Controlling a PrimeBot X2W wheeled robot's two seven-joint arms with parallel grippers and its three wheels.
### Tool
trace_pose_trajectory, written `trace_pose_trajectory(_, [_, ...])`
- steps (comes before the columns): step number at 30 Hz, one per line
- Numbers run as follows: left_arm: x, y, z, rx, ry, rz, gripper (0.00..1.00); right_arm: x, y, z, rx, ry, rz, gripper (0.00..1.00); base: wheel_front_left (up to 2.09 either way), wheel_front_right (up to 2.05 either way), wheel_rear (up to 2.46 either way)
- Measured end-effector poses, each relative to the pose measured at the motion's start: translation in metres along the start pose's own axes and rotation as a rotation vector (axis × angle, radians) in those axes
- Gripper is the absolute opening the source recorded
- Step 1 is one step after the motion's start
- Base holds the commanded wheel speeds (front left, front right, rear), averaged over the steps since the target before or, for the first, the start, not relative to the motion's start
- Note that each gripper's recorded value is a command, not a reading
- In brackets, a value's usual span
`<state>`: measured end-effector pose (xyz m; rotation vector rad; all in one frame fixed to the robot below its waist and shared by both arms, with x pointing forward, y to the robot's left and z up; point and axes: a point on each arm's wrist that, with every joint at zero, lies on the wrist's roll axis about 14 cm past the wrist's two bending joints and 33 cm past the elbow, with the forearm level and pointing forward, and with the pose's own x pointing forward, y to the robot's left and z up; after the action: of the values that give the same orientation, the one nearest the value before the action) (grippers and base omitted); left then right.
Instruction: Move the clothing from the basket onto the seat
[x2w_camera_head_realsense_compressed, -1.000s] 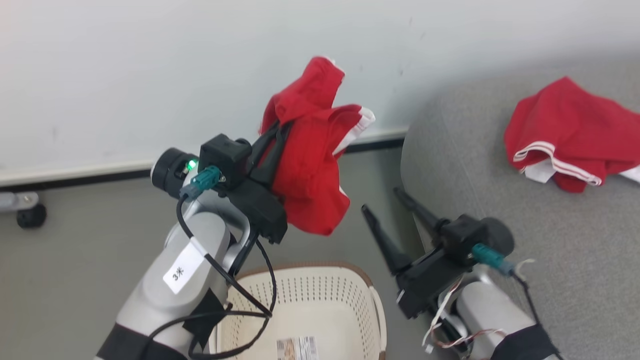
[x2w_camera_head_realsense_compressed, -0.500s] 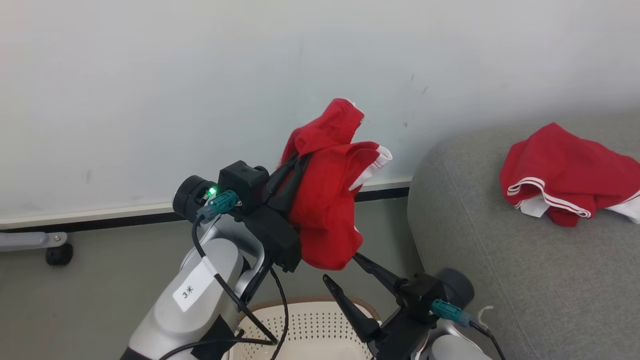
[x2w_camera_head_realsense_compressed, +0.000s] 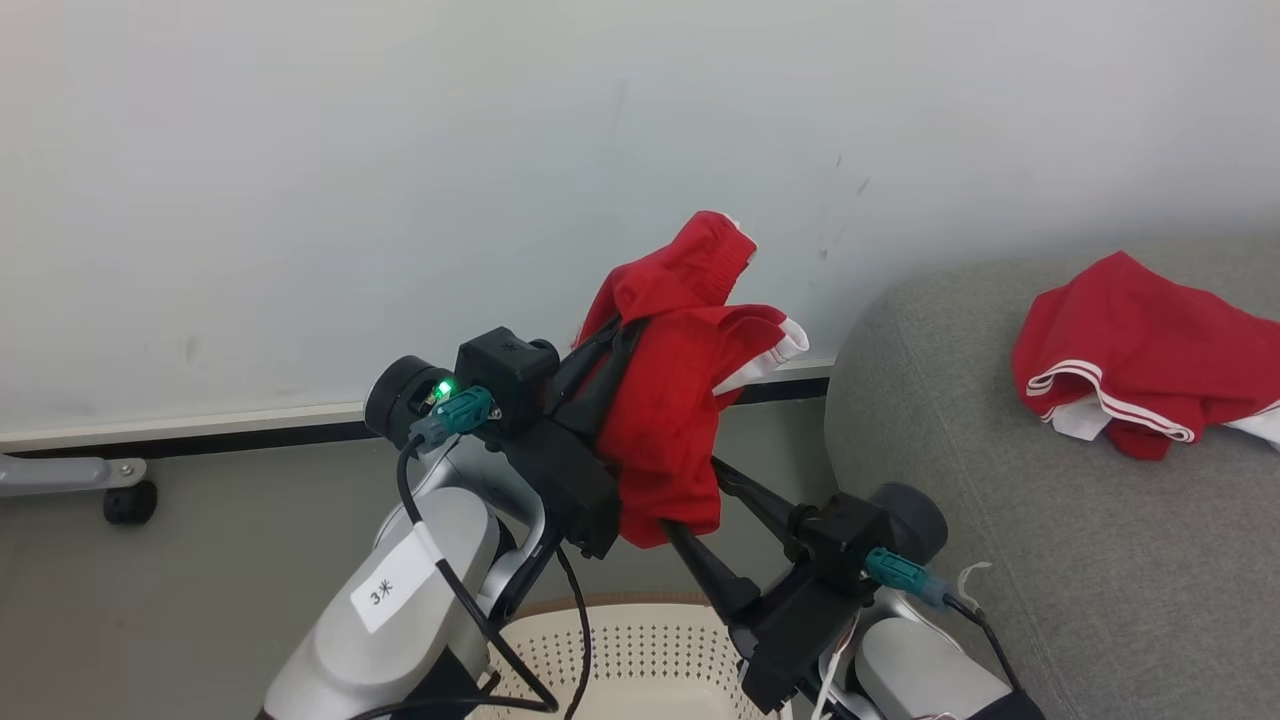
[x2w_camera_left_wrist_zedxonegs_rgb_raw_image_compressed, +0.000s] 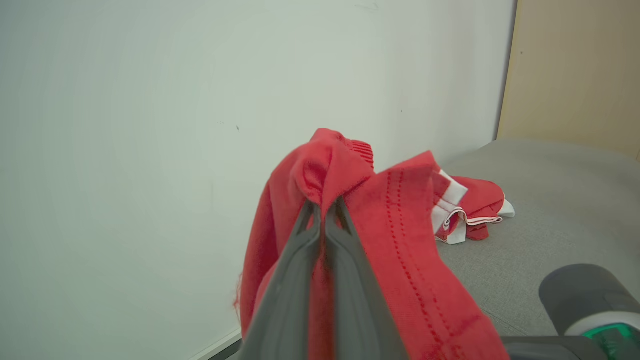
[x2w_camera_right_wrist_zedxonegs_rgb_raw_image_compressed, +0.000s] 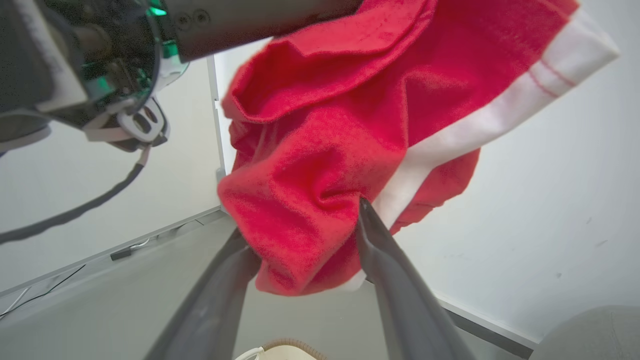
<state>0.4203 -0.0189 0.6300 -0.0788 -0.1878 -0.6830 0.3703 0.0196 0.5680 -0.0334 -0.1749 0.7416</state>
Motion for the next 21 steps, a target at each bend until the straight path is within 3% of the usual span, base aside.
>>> trace_pose_trajectory(1, [0.000,0.000,0.000,0.000,0.000,0.000,0.00,0.000,0.000,0.000,0.000,0.000,0.000,0.28,0.00,0.00,0.00])
trace_pose_trajectory(3, [-0.001,0.000,-0.002,-0.004,0.008,0.001,0.00,0.001,-0.002,0.001,0.001,-0.002,-0.003,0.00,0.00,0.00,0.00])
trace_pose_trajectory(10, [-0.006,0.010,-0.009,-0.019,0.021,0.032,0.02,0.001,-0.012,0.003,0.007,-0.008,-0.030,0.00,0.00,0.00,0.00])
trace_pose_trajectory(11, [-0.007,0.012,-0.011,-0.023,0.029,0.038,0.34,0.000,-0.016,0.003,0.005,-0.010,-0.040,0.00,0.00,0.00,0.00])
trace_pose_trajectory(12, [-0.007,0.013,-0.013,-0.028,0.031,0.043,0.46,-0.001,-0.020,0.004,0.004,-0.011,-0.051,0.00,0.00,0.00,0.00])
trace_pose_trajectory(13, [-0.007,0.013,-0.014,-0.040,0.031,0.044,0.77,-0.003,-0.024,0.004,0.003,-0.010,-0.063,0.00,0.00,0.00,0.00])
trace_pose_trajectory(14, [-0.007,0.012,-0.015,-0.052,0.033,0.043,1.00,-0.005,-0.030,0.004,0.001,-0.009,-0.077,0.00,0.00,0.00,0.00])
trace_pose_trajectory(21, [-0.005,0.007,-0.027,-0.072,0.050,0.027,1.00,-0.028,-0.084,0.017,-0.057,-0.027,-0.213,0.00,0.00,0.00,0.00])
